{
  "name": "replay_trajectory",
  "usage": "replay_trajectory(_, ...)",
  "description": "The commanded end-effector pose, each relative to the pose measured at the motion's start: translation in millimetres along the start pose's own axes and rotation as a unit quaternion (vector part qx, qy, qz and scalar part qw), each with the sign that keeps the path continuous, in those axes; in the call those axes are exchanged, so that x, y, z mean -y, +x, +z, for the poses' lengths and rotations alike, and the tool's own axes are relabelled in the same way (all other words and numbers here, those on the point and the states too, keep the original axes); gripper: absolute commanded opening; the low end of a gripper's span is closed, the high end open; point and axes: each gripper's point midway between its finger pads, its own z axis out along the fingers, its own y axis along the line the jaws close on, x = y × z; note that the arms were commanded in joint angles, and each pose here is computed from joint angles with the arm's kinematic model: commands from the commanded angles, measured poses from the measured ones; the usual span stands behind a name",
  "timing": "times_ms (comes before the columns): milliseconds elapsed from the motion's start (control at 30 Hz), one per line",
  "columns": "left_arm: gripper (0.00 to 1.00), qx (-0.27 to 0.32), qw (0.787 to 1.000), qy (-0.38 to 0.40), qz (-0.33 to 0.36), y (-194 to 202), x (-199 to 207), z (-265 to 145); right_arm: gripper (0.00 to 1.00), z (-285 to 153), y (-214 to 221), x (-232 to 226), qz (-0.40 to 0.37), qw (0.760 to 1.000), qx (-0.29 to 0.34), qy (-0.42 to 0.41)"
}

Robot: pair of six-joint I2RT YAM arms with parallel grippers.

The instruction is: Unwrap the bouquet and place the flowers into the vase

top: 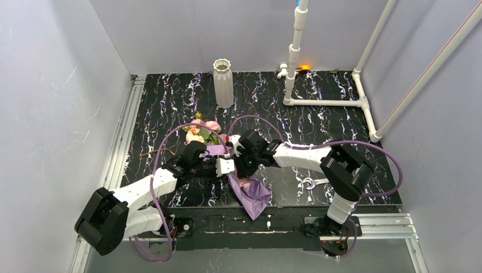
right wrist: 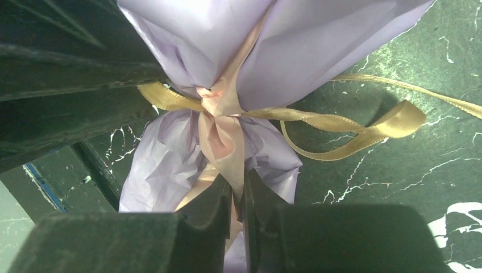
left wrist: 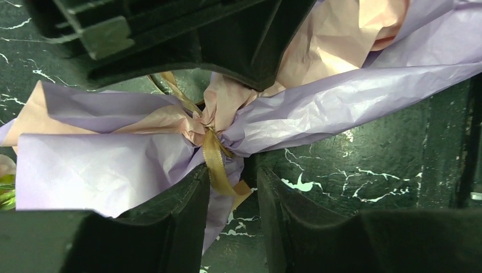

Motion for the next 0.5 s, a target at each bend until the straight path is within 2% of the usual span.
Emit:
replay_trajectory(0,0.36,-0.018,0.999,-0.024,0.027,6,-11,3,0.14,8,33,17,-0.007,0.998,-0.050,0.031)
replay_trajectory(133,0.39,-0.015,0.999,-0.034,0.021,8,-9,-1,0.01,7,38,20,-0.015,0.998,-0.055,0.035)
replay_trajectory(167,0.38,-0.016,0.999,-0.033,0.020,9,-8,-1,0.01,7,40,20,-0.015,0.998,-0.057,0.035)
replay_trajectory(333,0.00,0.005,0.999,-0.042,0.005,-8,-13,-6,0.01,6,46,21,-0.015,0.997,-0.064,0.038)
replay_trajectory(467,0.00,0.057,0.996,-0.063,-0.025,-50,-29,-20,0.01,6,45,26,-0.016,0.996,-0.066,0.050)
